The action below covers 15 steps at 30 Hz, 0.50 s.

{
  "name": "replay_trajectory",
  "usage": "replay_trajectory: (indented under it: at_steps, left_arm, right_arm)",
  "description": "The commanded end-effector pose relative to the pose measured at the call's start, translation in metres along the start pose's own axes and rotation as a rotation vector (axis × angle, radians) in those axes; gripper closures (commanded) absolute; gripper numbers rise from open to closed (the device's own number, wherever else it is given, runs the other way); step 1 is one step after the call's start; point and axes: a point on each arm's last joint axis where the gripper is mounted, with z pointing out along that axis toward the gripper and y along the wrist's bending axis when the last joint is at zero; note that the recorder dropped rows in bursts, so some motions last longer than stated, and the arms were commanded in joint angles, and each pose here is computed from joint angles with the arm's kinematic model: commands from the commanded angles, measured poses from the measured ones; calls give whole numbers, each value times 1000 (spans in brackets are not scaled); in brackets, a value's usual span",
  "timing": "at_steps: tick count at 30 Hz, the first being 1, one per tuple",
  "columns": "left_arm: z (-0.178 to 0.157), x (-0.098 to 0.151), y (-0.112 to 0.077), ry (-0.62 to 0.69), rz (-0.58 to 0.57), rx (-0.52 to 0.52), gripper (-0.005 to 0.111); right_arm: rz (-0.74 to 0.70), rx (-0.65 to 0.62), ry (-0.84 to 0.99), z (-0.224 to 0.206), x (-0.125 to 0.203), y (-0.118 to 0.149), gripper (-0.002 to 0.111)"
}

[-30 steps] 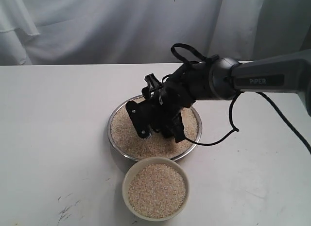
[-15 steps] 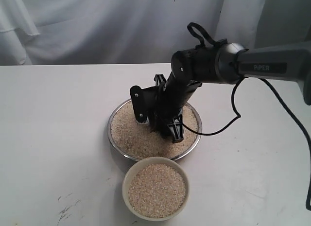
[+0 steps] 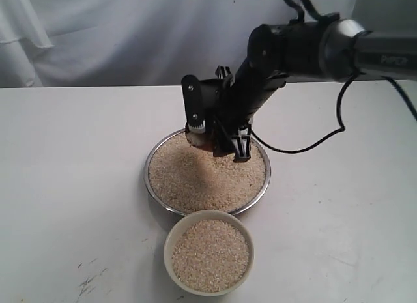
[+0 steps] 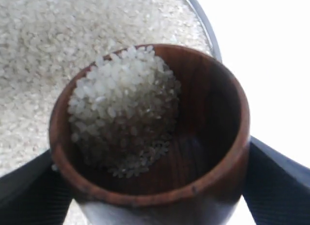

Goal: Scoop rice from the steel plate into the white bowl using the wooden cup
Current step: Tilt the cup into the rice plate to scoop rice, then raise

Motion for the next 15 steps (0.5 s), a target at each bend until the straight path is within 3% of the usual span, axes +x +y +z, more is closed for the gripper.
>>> replay_trajectory:
  at_steps: [1, 15]
  left_arm:
    - [0, 0, 0, -13, 0, -2, 107]
    - [0, 0, 0, -13, 0, -2, 107]
  right_arm:
    - [3, 44, -10, -35, 4, -11, 108]
    - [-27, -91, -41, -93, -4, 5, 108]
